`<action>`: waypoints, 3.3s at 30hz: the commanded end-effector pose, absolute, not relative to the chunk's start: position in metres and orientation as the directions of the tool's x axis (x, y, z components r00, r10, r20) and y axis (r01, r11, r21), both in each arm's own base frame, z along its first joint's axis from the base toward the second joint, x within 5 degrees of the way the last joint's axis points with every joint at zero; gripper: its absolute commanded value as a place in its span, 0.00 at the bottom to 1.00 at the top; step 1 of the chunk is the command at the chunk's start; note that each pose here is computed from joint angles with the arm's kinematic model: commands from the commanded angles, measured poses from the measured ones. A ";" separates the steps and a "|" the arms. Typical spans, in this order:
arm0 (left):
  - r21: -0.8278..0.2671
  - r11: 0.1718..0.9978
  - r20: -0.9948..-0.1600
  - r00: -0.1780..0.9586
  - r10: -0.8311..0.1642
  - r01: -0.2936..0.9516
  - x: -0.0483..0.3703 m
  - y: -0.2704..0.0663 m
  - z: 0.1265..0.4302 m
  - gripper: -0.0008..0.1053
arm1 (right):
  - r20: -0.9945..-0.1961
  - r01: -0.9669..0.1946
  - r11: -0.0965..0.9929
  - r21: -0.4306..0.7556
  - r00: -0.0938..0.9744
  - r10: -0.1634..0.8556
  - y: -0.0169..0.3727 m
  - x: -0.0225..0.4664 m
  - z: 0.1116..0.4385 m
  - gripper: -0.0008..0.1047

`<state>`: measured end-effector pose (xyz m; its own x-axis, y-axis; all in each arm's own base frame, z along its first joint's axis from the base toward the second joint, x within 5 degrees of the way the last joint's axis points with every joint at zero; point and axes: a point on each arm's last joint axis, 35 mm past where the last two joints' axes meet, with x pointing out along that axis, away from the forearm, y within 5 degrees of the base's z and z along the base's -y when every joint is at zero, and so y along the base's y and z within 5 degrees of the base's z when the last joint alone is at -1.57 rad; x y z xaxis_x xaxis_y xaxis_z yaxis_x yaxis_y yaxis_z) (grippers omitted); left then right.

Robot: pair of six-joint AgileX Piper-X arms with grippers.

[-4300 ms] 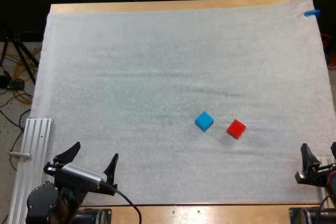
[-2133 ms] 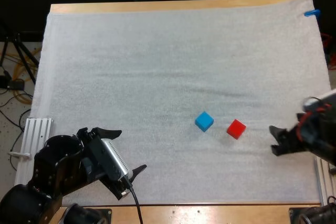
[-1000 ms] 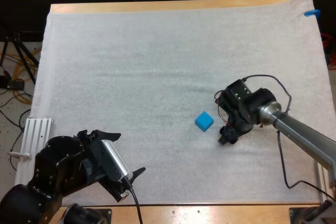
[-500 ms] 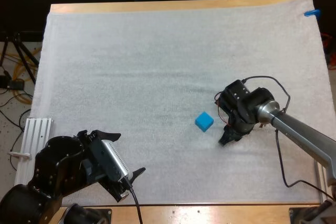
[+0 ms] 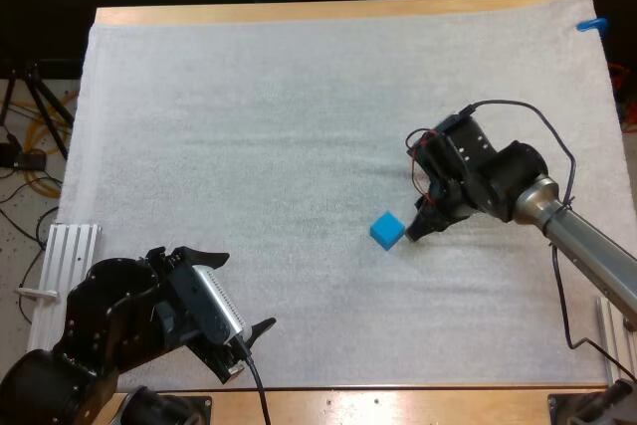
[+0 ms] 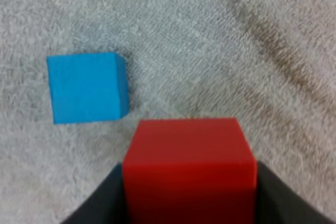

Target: Stack red cube on blue cube

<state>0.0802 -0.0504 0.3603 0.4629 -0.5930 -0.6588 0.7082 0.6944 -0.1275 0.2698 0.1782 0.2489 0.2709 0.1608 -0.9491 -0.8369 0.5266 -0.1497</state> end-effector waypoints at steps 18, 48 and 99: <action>-0.122 0.694 -0.655 0.467 -0.593 0.710 0.080 -0.050 0.362 0.83 | -0.965 -0.897 0.431 -0.101 0.193 0.176 0.246 0.270 0.218 0.29; -0.122 0.694 -0.655 0.467 -0.593 0.710 0.080 -0.050 0.362 0.83 | -0.954 -0.876 0.465 -0.124 0.235 0.188 0.250 0.275 0.240 0.75; -0.100 0.988 -0.179 0.975 -0.133 0.116 -0.014 -0.005 0.394 0.83 | -0.303 -0.190 0.949 -0.250 0.947 0.109 0.003 0.045 0.375 0.75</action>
